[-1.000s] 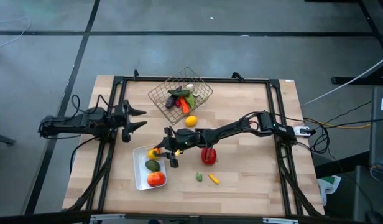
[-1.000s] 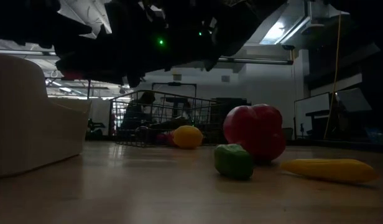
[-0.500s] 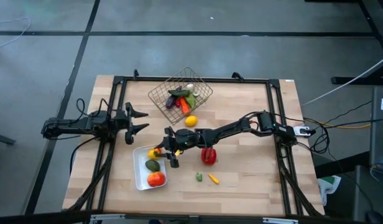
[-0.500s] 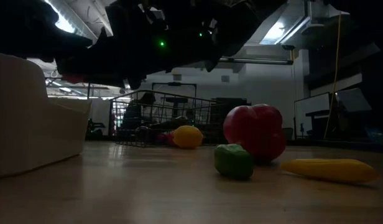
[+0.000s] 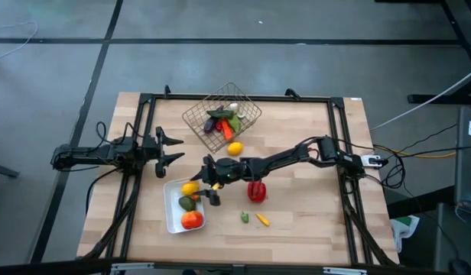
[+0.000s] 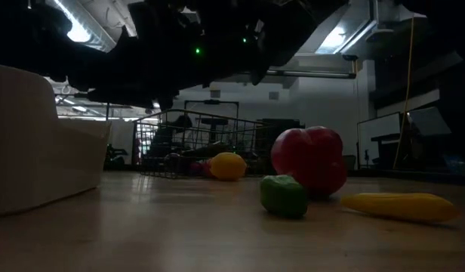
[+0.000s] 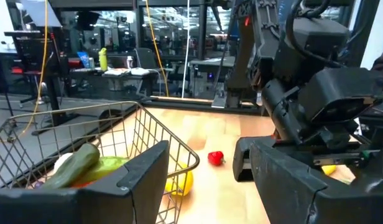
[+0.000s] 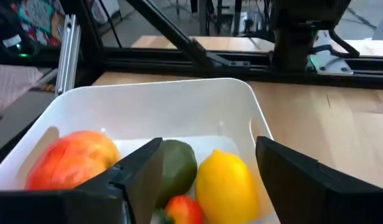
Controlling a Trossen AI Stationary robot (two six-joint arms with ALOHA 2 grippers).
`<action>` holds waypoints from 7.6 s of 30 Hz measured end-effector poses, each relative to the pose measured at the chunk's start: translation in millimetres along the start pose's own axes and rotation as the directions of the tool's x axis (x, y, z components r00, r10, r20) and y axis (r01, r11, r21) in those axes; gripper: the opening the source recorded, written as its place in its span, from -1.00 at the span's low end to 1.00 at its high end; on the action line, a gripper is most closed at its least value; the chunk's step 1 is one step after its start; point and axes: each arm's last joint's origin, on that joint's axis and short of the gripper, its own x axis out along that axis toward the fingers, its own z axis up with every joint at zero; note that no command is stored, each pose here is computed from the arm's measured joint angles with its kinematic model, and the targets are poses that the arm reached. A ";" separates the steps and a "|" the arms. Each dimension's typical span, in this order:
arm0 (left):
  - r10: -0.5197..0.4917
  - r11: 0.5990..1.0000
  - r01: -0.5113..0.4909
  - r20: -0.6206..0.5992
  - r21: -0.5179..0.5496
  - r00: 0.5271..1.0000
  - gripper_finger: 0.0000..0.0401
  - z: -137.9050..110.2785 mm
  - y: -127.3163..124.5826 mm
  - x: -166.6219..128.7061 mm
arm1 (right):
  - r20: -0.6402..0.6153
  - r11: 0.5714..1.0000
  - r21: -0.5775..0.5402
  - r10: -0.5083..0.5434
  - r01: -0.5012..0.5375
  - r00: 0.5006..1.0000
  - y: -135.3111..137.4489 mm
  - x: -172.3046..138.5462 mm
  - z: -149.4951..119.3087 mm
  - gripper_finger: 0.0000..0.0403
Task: Sort produce into baskets
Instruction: Put the big red bell pepper into the gold wire basket, then put the small red bell pepper into the gold wire basket
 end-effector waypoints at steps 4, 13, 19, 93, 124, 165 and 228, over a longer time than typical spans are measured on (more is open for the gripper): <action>0.000 1.000 0.000 0.000 -0.004 1.000 0.10 0.0 0.0 0.0 | -0.062 1.000 -0.025 -0.002 0.000 0.998 2.4 -15.1 18.1 0.26; 0.001 1.000 -0.001 -0.001 -0.005 1.000 0.10 -0.1 0.0 0.1 | -0.282 0.986 -0.128 -0.139 0.106 0.949 9.8 -84.1 72.5 0.27; 0.001 1.000 -0.001 0.000 -0.005 1.000 0.10 0.0 0.0 0.0 | -0.390 0.961 -0.102 -0.277 0.258 0.878 11.7 -123.1 89.2 0.27; 0.000 1.000 0.000 -0.001 -0.007 1.000 0.10 0.0 0.0 0.1 | -0.844 -0.209 0.520 0.021 0.828 0.535 59.9 -144.3 36.2 0.71; 0.001 1.000 -0.001 -0.004 -0.006 1.000 0.10 -0.1 0.0 0.3 | -0.898 -0.226 0.435 -0.034 0.872 0.439 51.4 -117.2 -1.0 0.98; 0.001 1.000 -0.001 -0.008 -0.006 1.000 0.10 -0.4 -0.1 0.5 | -0.876 -0.096 0.483 -0.069 0.870 0.478 -16.3 -108.7 10.9 0.71; 0.001 1.000 -0.001 -0.009 -0.006 1.000 0.10 -0.6 -0.1 0.6 | -0.703 0.181 0.527 -0.456 0.830 0.545 -213.6 -140.4 59.3 0.88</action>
